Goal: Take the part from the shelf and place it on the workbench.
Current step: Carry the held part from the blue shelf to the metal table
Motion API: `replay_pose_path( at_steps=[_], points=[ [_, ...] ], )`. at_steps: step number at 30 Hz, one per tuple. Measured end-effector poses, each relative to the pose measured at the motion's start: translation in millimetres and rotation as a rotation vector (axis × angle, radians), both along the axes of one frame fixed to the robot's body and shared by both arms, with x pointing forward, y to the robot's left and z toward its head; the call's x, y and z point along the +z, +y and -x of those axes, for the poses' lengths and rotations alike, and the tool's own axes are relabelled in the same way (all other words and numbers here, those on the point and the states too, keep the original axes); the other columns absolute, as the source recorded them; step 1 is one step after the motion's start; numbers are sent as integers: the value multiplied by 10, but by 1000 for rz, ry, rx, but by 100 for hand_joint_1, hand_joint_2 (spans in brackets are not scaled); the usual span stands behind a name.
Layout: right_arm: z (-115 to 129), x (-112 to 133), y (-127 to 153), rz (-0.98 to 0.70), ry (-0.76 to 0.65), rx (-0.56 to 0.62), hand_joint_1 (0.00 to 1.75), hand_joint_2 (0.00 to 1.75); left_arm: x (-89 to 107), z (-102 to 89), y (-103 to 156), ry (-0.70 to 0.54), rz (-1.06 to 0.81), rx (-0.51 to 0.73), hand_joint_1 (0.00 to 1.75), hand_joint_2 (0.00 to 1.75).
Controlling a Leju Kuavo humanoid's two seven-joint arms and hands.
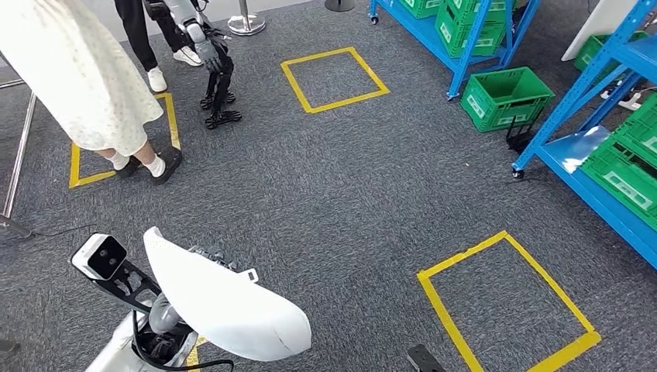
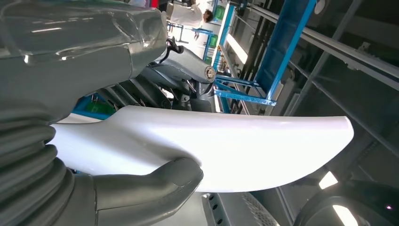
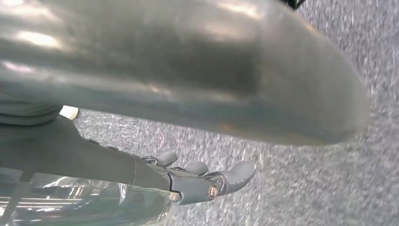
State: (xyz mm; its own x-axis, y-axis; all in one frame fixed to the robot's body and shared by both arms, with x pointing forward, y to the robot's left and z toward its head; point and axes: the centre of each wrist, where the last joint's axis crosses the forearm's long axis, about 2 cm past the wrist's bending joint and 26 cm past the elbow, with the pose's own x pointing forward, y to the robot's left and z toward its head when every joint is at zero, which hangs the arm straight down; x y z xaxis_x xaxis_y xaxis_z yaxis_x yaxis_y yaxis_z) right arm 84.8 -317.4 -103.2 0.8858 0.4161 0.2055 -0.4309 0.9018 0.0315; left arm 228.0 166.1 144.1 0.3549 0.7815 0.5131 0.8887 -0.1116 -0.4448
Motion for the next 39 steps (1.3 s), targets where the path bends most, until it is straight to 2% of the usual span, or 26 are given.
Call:
replay_pose_path(
  at_steps=[8,33,39],
  points=[
    [106,-20,14,-1,12,-19,0,0,26,-8,-42,-8,6,-14,175,175],
    [-1,-1,45,-9,6,13,0,0,6,22,-18,0,0,-5,175,175],
    [34,-8,33,-5,15,14,0,0,6,30,-31,0,2,-6,175,175]
  ],
)
